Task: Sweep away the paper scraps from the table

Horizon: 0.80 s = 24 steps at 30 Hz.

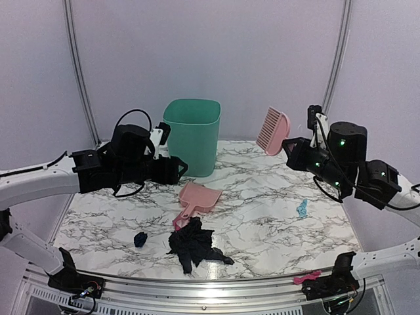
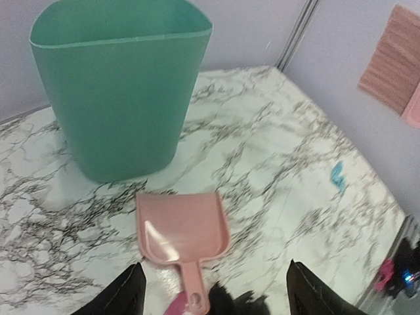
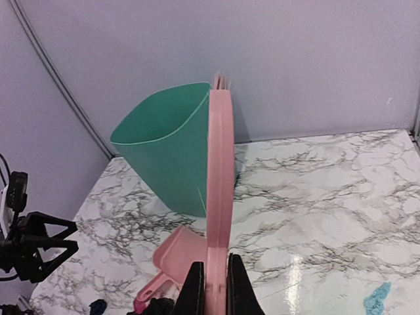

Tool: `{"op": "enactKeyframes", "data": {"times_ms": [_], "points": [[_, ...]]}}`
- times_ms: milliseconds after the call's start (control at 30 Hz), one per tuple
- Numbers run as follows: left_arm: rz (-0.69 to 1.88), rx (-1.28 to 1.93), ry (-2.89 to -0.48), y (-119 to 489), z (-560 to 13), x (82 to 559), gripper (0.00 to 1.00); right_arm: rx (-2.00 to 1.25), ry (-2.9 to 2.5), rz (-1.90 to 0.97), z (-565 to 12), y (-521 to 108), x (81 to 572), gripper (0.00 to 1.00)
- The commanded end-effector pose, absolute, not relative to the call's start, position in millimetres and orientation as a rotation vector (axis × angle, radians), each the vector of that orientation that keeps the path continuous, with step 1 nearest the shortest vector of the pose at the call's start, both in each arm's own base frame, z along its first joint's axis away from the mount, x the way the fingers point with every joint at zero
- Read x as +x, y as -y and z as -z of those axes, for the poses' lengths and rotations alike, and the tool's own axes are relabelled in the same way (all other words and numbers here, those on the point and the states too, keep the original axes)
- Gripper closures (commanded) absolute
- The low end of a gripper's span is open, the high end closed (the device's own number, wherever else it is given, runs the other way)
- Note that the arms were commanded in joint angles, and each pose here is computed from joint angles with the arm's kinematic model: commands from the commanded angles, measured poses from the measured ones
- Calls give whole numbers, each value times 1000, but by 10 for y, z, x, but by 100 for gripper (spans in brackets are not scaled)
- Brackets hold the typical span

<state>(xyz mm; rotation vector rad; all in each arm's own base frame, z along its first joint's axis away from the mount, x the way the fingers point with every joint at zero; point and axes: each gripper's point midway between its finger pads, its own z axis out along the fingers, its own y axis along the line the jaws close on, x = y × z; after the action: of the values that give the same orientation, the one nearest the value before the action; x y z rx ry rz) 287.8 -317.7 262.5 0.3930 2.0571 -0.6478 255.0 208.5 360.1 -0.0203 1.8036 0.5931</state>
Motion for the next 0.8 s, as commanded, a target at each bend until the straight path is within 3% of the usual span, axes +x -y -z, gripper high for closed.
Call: {"op": "enactKeyframes", "data": {"times_ms": [0, 200, 767], "points": [[267, 592, -2202, 2975, -1969, 2817, 22, 22, -1861, -352, -3452, -1622, 2516, 100], [253, 699, -2303, 3157, -1558, 2765, 18, 19, -1931, -285, -3225, -1505, 2475, 100], [97, 659, -2458, 3313, -862, 2829, 27, 0, -1945, -263, -3107, -1495, 2468, 100]]}}
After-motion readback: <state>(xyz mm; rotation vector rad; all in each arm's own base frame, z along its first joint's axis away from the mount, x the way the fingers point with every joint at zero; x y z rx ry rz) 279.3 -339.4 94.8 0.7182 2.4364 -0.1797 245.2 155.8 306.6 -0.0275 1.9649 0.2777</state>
